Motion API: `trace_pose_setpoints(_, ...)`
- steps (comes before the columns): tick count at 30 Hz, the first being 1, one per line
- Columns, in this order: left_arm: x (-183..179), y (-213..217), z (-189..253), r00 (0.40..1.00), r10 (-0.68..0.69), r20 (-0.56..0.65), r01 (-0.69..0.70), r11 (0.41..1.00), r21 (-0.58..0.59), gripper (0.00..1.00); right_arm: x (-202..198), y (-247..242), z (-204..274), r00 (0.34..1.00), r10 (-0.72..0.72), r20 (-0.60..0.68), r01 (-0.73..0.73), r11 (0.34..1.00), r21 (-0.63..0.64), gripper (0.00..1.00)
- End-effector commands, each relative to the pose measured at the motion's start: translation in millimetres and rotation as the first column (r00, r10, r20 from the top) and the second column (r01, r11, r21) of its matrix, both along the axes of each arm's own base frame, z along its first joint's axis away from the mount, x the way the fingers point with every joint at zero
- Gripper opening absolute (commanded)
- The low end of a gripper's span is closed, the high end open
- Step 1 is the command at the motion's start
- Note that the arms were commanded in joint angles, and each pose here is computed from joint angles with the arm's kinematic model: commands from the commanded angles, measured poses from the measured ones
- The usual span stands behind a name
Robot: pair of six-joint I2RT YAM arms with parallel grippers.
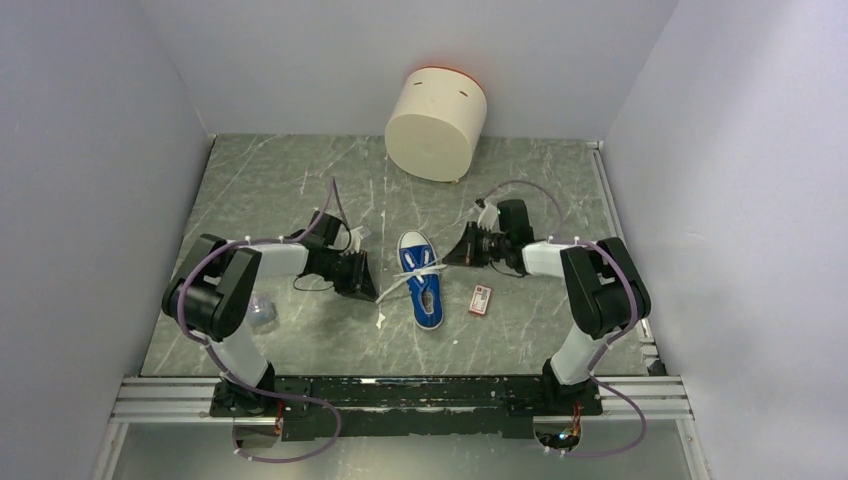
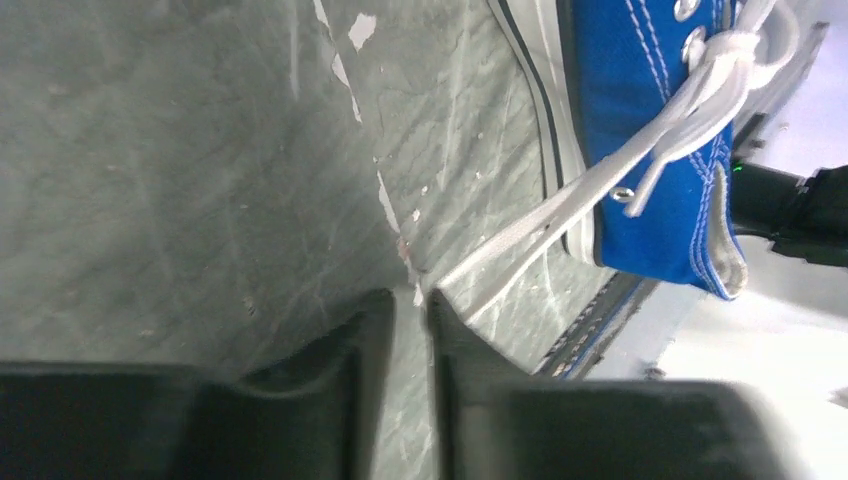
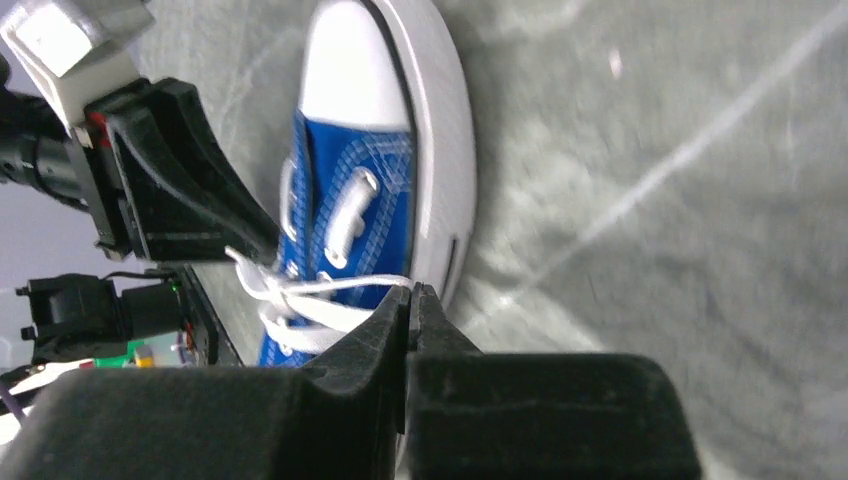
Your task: Tie the shoes
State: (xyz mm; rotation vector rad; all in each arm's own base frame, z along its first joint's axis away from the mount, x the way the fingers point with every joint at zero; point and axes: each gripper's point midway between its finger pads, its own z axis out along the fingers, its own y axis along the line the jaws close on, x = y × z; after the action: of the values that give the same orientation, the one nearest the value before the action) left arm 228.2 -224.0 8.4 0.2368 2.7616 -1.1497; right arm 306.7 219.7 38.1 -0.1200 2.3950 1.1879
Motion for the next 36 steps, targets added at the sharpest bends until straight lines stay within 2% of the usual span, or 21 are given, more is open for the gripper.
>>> trace_pose_setpoints(1,7,53,-19,0.997,0.012,0.078,-0.035,0.951,0.306,0.41,15,4,23,0.994,0.091,0.057,-0.088,0.995,-0.045,0.12)
trace_pose_setpoints(3,12,59,-5,0.991,0.000,0.132,-0.044,0.943,0.328,0.64,14,0,31,0.993,0.100,0.062,-0.094,0.992,-0.083,0.41)
trace_pose_setpoints(4,14,58,5,0.986,-0.010,0.168,-0.044,0.948,0.315,0.72,11,-2,37,0.992,0.110,0.067,-0.103,0.990,-0.092,0.58)
trace_pose_setpoints(5,18,54,16,0.977,-0.022,0.212,-0.041,0.957,0.288,0.78,8,-3,44,0.988,0.124,0.090,-0.115,0.989,-0.097,0.87)
trace_pose_setpoints(6,21,49,29,0.966,-0.030,0.258,-0.038,0.967,0.251,0.81,4,-4,48,0.987,0.131,0.098,-0.121,0.987,-0.101,0.98)
trace_pose_setpoints(9,29,28,62,0.931,-0.056,0.360,0.013,0.993,0.121,0.83,-7,-8,52,0.983,0.142,0.116,-0.129,0.985,-0.112,1.00)
trace_pose_setpoints(12,34,0,85,0.902,-0.114,0.416,0.119,0.993,0.014,0.83,-13,-14,49,0.985,0.125,0.117,-0.109,0.985,-0.134,1.00)
trace_pose_setpoints(16,43,-15,85,0.899,-0.162,0.407,0.151,0.987,0.059,0.78,-12,-17,50,0.987,0.098,0.127,-0.079,0.987,-0.143,1.00)
trace_pose_setpoints(18,56,4,75,0.913,-0.111,0.393,0.038,0.981,0.190,0.75,-8,-19,53,0.988,0.081,0.134,-0.061,0.987,-0.149,1.00)
trace_pose_setpoints(20,64,21,77,0.908,-0.067,0.413,-0.038,0.970,0.241,0.75,-3,-21,56,0.988,0.064,0.141,-0.041,0.986,-0.159,1.00)
trace_pose_setpoints(23,55,-6,94,0.883,-0.118,0.454,0.096,0.993,0.073,0.73,6,-26,60,0.988,0.016,0.154,0.008,0.987,-0.157,1.00)
trace_pose_setpoints(25,40,-30,99,0.891,-0.175,0.419,0.206,0.978,-0.028,0.68,6,-30,61,0.988,0.020,0.151,0.003,0.988,-0.151,1.00)
trace_pose_setpoints(27,28,-46,95,0.899,-0.236,0.369,0.271,0.961,-0.046,0.63,8,-36,63,0.985,0.008,0.170,0.021,0.985,-0.171,1.00)
trace_pose_setpoints(30,23,-65,91,0.885,-0.280,0.373,0.317,0.947,-0.042,0.68,19,-59,71,0.965,-0.105,0.242,0.168,0.952,-0.255,1.00)
trace_pose_setpoints(33,24,-74,87,0.889,-0.281,0.362,0.322,0.945,-0.056,0.67,28,-100,75,0.894,-0.339,0.293,0.426,0.847,-0.318,1.00)
trace_pose_setpoints(34,24,-76,86,0.888,-0.288,0.359,0.327,0.944,-0.053,0.65,25,-107,72,0.880,-0.379,0.286,0.461,0.829,-0.317,1.00)
trace_pose_setpoints(36,25,-78,81,0.881,-0.310,0.357,0.343,0.939,-0.030,0.57,19,-106,78,0.891,-0.345,0.294,0.424,0.863,-0.273,1.00)
